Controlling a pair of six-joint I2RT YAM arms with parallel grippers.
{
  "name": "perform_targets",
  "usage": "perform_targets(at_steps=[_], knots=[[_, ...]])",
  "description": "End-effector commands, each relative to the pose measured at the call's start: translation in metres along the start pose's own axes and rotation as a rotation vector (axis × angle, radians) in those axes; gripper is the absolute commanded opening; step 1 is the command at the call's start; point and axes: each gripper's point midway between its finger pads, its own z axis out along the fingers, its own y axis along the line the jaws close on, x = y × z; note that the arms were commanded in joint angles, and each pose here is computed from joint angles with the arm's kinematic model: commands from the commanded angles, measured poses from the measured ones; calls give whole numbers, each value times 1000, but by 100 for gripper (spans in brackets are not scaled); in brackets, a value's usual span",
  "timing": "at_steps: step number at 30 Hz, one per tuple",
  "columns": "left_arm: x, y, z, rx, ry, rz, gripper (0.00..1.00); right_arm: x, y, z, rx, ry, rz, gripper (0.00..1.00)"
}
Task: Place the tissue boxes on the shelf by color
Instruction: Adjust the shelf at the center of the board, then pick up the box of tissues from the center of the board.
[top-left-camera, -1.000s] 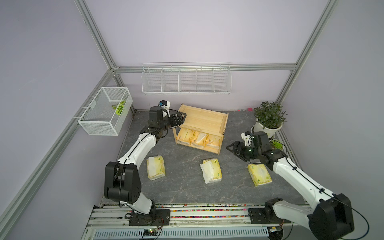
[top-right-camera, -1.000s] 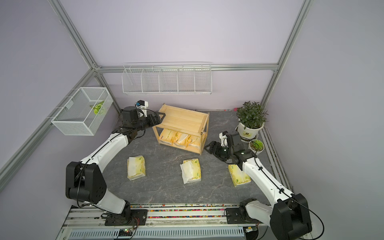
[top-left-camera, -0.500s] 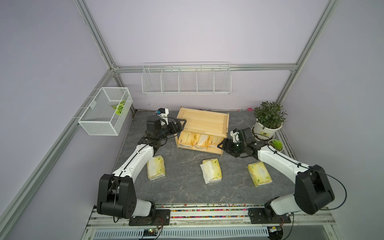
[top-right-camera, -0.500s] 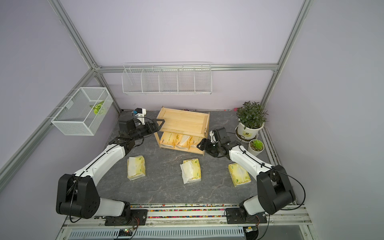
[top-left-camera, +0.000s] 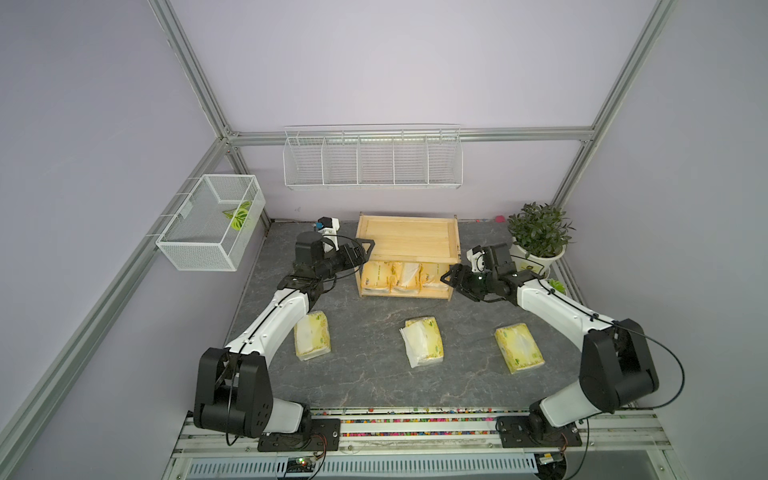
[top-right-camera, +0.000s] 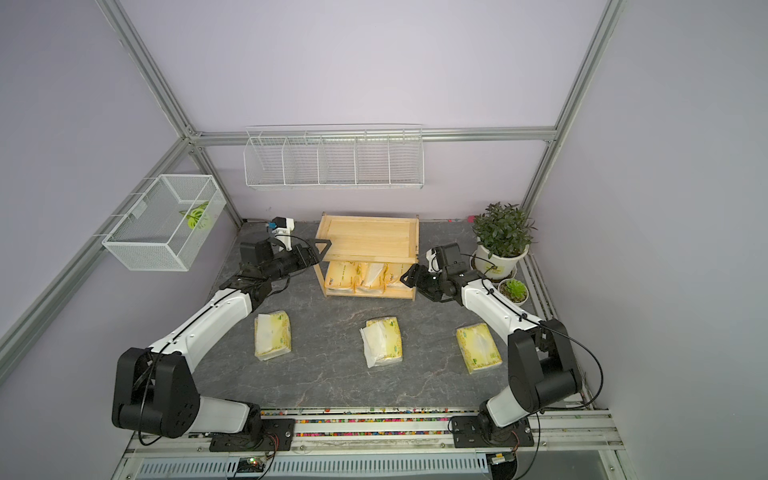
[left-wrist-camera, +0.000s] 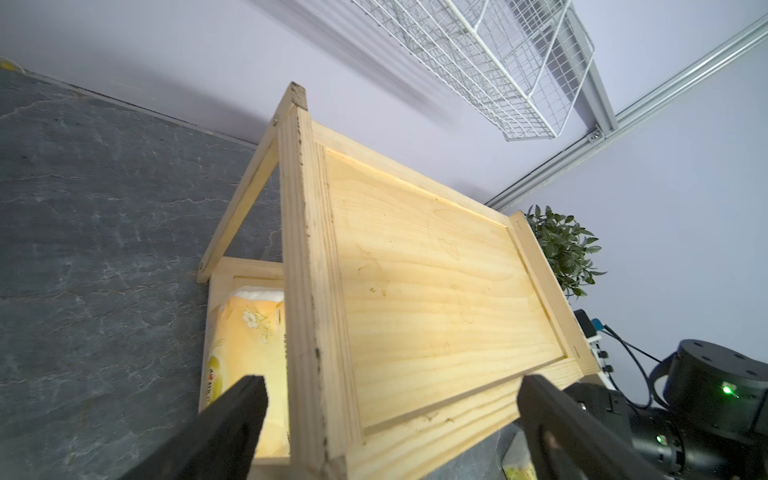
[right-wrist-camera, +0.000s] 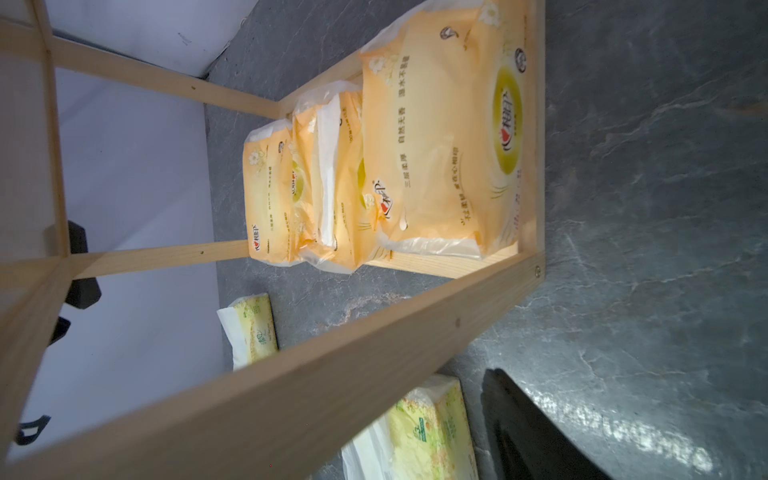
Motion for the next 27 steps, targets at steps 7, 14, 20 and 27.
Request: perform_targets(at_steps=[7, 14, 20, 27], knots=[[-63, -1, -56, -233, -218, 106, 100, 58, -4, -40, -50, 71, -33, 77], [-11, -30, -81, -115, -63, 68, 100, 92, -23, -29, -75, 134, 23, 77], [79, -52, -91, -19, 58, -10, 100, 115, -33, -11, -123, 185, 64, 77], [152, -55, -84, 41, 140, -107, 100, 134, -49, 5, -136, 221, 105, 77]])
